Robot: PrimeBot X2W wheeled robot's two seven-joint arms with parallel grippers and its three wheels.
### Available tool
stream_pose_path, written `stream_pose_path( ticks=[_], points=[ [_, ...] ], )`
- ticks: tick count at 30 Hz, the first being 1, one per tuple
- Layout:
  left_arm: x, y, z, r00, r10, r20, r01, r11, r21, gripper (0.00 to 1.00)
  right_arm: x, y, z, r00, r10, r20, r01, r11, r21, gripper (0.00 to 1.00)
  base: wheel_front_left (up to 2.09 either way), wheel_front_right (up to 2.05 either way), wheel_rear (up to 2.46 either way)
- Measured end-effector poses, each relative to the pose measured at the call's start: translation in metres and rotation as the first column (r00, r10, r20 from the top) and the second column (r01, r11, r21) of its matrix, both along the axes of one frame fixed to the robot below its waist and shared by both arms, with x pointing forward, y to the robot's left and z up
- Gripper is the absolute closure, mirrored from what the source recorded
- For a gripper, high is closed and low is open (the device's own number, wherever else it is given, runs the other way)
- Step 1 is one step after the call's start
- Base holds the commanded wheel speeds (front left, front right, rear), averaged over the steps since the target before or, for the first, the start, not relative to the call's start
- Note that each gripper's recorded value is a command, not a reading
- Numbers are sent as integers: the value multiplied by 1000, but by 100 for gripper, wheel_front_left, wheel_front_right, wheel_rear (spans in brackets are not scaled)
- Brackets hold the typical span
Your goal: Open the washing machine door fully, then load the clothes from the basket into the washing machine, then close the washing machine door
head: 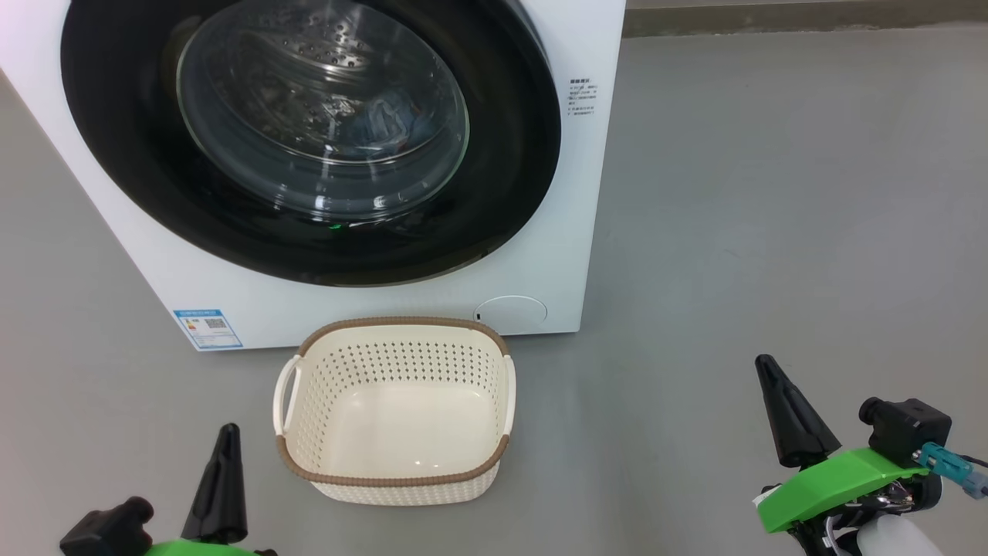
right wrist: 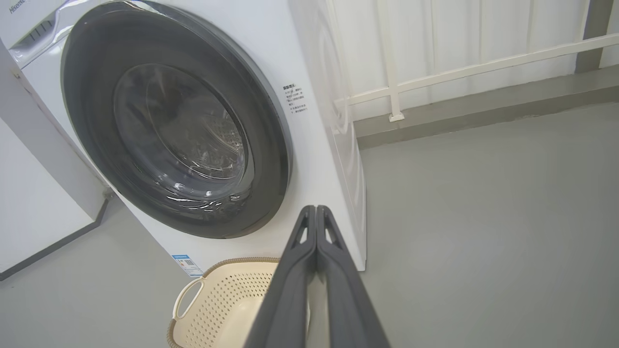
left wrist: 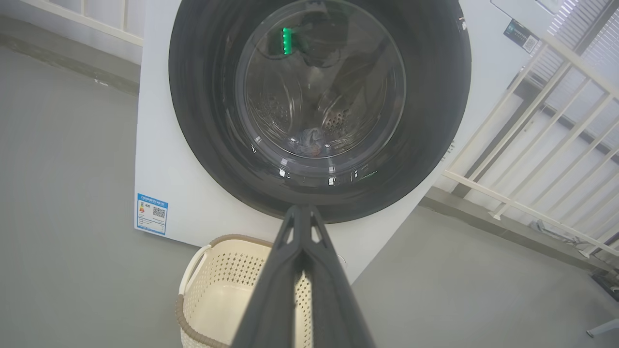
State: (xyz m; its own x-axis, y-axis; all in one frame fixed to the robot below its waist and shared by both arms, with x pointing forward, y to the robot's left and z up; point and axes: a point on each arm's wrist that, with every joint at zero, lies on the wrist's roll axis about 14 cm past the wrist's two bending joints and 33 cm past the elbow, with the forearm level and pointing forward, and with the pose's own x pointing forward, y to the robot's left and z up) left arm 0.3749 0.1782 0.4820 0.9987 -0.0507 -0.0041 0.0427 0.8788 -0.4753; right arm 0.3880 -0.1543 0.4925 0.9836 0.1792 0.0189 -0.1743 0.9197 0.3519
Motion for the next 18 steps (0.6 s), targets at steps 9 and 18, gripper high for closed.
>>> stream_pose_path(
  ticks=[9, 18],
  points=[
    [0, 3, -2, 1000, 18, -23, -20, 997, -81, 100, 1, -5, 0, 999, -28, -27, 31, 996, 86, 100, 0, 0, 0],
    [0, 5, -5, 998, 33, -46, -40, 986, -160, 100, 2, -10, 0, 997, -49, -54, 57, 984, 169, 100, 0, 0, 0]
  ],
)
